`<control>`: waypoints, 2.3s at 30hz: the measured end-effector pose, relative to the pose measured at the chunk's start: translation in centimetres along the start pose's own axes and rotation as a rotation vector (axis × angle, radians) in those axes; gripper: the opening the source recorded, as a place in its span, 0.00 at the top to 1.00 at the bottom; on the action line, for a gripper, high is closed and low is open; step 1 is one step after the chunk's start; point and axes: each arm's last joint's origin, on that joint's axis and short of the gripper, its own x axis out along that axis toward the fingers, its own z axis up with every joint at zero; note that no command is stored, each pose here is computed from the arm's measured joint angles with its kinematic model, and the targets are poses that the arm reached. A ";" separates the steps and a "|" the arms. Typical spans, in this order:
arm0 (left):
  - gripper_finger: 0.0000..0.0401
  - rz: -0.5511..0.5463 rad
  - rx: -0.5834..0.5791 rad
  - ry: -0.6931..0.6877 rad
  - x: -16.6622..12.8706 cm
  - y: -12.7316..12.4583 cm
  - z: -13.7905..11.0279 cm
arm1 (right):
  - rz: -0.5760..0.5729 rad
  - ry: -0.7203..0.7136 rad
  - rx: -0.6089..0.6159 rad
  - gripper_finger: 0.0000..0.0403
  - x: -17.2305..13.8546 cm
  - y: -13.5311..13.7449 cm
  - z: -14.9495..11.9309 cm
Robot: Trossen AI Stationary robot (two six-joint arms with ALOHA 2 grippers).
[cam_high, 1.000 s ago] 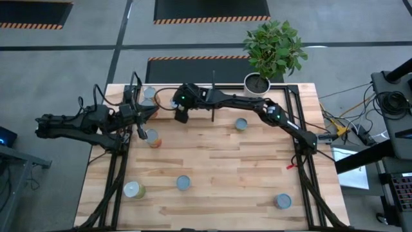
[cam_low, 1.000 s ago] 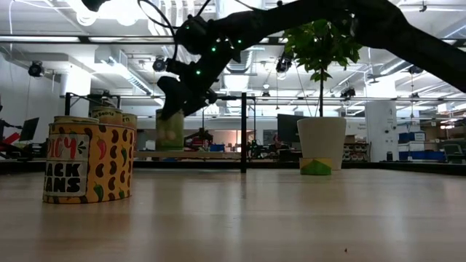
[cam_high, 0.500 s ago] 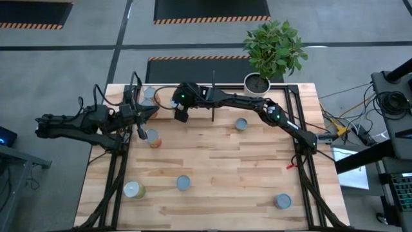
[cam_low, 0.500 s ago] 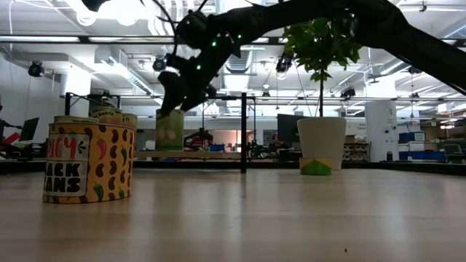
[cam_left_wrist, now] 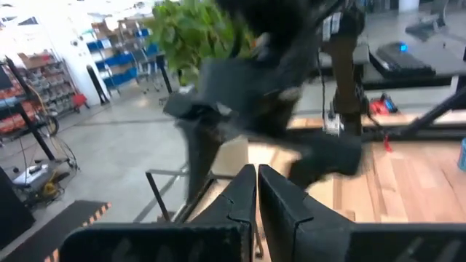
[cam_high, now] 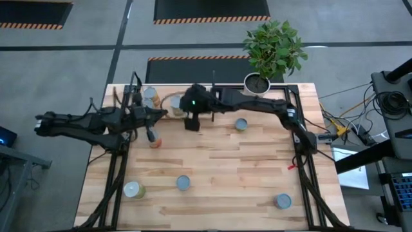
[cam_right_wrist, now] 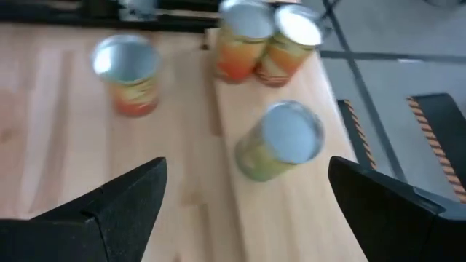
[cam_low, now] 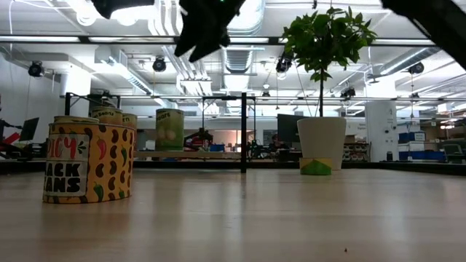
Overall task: Pick and place cans onto a shelf
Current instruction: Put the green pears can on the shelf
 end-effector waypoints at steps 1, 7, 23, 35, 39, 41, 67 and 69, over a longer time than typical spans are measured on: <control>1.00 -0.003 -0.003 0.021 0.3 -0.1 0.1 | 0.002 -0.001 -0.018 0.09 -0.4 0.9 -0.1; 1.00 -0.020 -0.008 0.190 1.8 -1.0 0.0 | -0.023 -0.048 -0.101 0.09 -2.8 5.7 -2.0; 1.00 0.049 -0.063 0.382 5.0 -1.6 -2.2 | -0.052 -0.500 -0.185 0.09 -9.7 7.2 -12.6; 1.00 0.107 -0.094 0.801 10.2 4.0 -2.2 | -0.098 -0.684 -0.151 0.09 -13.1 6.1 -16.8; 1.00 0.103 -0.082 0.862 12.3 5.4 -2.0 | -0.119 -0.656 -0.134 0.09 -14.2 5.4 -17.1; 1.00 0.103 -0.070 0.880 13.2 5.7 -1.8 | -0.090 -0.645 -0.170 0.09 -14.5 5.5 -17.3; 1.00 0.068 0.006 1.193 18.0 7.4 -5.4 | -0.008 -0.536 -0.152 0.91 -17.2 4.9 -19.0; 1.00 0.069 0.006 1.208 18.4 7.6 -5.9 | -0.007 -0.529 -0.156 0.96 -17.2 4.9 -19.1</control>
